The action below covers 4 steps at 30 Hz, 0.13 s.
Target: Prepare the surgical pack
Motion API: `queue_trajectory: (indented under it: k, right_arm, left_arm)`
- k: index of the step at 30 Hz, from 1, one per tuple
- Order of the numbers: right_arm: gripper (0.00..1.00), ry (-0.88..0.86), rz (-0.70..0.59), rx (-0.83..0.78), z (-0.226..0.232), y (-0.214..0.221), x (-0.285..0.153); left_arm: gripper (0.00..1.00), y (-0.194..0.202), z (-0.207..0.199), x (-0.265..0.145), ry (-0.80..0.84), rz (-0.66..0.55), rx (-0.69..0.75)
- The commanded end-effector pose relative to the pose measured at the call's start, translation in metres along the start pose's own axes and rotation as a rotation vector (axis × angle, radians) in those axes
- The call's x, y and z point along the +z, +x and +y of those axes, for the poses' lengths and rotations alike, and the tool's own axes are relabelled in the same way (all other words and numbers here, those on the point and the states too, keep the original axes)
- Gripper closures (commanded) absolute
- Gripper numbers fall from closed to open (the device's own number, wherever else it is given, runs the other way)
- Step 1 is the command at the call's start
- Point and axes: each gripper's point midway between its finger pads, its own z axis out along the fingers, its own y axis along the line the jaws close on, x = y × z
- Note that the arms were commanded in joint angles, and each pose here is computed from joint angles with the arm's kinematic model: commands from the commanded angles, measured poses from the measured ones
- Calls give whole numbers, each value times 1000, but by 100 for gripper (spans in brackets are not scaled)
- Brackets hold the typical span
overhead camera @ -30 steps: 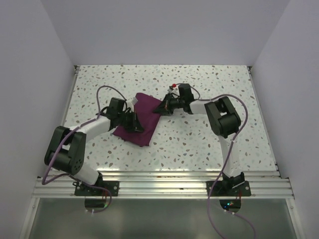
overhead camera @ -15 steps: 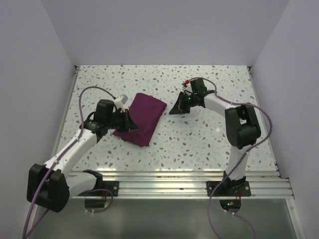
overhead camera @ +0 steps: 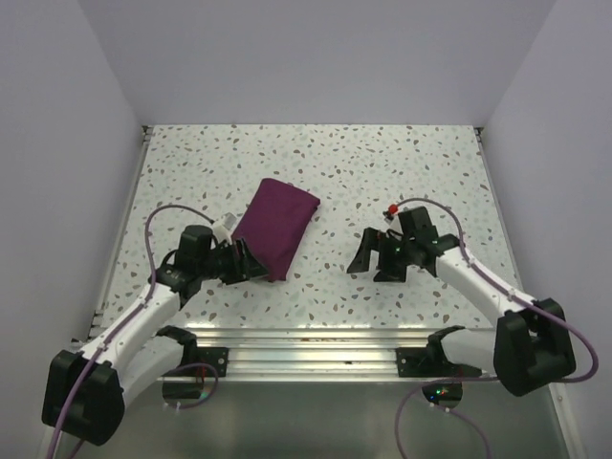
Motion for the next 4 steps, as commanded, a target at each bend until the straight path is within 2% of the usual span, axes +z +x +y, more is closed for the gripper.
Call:
queue_trajectory:
  k: [1,2,4]
  right_arm:
    - [1,-74,-92,4,9,-3,-5]
    - [1,-95,-121,-1,8,3,-8]
    - [1,-129,-207,22,12,-4,-12]
  left_arm:
    - [46,-14,-17,-4,78,-82,3]
    - [38,-16,-21,-8,88,-108,9]
    - [36,-16,-18,-10,85,-130,11]
